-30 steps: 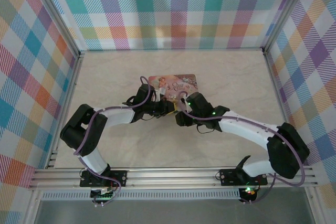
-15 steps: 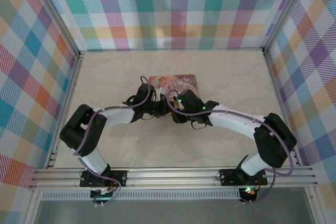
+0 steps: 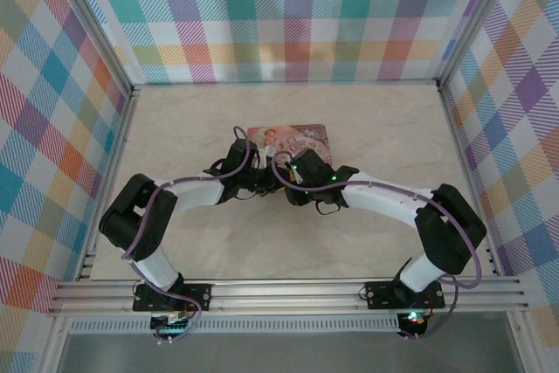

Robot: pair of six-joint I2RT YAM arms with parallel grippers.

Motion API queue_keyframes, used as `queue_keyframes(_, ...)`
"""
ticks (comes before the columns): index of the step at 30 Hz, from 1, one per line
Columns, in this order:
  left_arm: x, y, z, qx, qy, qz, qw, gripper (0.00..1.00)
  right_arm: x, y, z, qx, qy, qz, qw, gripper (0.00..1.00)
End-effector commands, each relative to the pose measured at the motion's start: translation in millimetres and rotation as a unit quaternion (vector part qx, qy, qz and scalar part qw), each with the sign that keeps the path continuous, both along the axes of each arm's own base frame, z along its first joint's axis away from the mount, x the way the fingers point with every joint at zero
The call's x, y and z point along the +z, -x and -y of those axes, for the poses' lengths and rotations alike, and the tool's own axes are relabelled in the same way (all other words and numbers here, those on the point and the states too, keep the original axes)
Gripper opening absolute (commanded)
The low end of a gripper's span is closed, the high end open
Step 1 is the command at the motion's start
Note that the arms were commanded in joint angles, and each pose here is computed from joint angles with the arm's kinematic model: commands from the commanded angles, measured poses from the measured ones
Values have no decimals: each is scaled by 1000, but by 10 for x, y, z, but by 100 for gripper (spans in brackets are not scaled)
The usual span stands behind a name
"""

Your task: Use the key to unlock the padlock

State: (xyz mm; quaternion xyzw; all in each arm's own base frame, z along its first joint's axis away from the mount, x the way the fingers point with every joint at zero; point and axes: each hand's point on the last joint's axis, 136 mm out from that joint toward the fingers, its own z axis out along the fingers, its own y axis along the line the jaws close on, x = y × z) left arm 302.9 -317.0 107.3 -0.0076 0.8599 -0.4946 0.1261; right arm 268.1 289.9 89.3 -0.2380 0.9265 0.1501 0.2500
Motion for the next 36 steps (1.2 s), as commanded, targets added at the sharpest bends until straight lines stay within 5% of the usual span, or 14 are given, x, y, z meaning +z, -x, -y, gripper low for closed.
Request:
queue_keyframes(1,370,18,105,-24,44,33,998,11,64,-37,-58,11,3,13,1000,16)
queue_keyframes(4,383,13,108,-24,45,36,998,11,51,-13,-72,18,2,9,1000,0)
queue_keyframes(12,299,27,64,-20,27,32,999,17,-25,35,-40,22,5,3,1000,0)
queue_keyframes(20,25,64,-73,7,-10,13,1000,43,-233,137,-88,45,-3,-21,999,0)
queue_keyframes(30,-231,215,-328,33,-68,-10,997,46,-545,253,-166,80,9,-68,994,0)
queue_keyframes(36,-71,218,-541,55,-98,21,993,48,-546,228,-159,85,17,-62,994,0)
